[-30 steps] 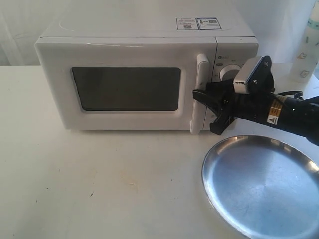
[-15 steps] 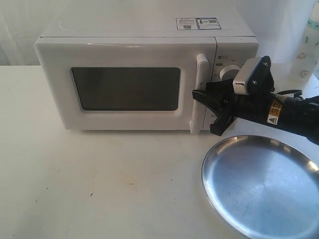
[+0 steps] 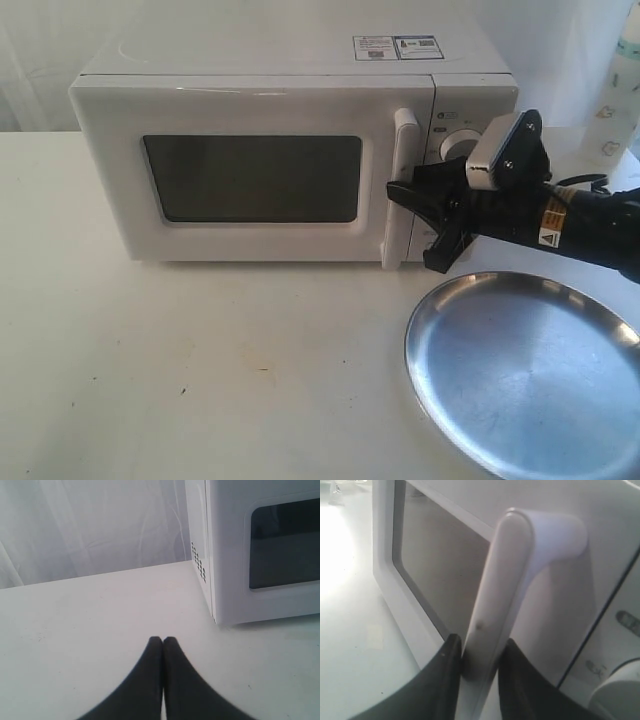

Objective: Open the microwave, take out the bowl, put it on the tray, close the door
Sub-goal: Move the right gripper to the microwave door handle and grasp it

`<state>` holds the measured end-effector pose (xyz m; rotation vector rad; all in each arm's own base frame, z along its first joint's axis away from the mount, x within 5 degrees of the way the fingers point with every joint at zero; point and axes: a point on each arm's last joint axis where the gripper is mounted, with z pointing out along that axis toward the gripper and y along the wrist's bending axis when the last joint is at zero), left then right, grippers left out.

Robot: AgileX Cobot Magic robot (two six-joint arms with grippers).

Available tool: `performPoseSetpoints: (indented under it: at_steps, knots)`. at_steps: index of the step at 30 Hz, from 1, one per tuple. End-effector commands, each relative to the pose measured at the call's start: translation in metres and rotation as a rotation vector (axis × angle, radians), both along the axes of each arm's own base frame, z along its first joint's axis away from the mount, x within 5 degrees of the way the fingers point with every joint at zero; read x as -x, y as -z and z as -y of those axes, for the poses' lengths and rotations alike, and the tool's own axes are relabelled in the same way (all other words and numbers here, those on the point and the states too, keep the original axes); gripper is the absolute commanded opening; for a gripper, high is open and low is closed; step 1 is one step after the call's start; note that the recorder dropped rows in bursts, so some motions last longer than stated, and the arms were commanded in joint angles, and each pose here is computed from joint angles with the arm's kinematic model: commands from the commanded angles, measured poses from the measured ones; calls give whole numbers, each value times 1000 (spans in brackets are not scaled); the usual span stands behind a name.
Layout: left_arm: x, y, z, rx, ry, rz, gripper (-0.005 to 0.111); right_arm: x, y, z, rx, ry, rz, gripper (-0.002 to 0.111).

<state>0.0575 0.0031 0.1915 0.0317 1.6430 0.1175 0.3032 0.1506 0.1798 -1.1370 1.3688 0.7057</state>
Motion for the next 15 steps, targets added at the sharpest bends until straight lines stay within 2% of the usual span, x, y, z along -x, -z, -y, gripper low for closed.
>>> performPoseSetpoints:
  at_steps: [1,15]
  knots:
    - [0,-2,0,7,8,11,0,39,-10,-17,65,-390,119,0]
    - [0,-2,0,7,8,11,0,61,-16,-42,75,-517,149,0]
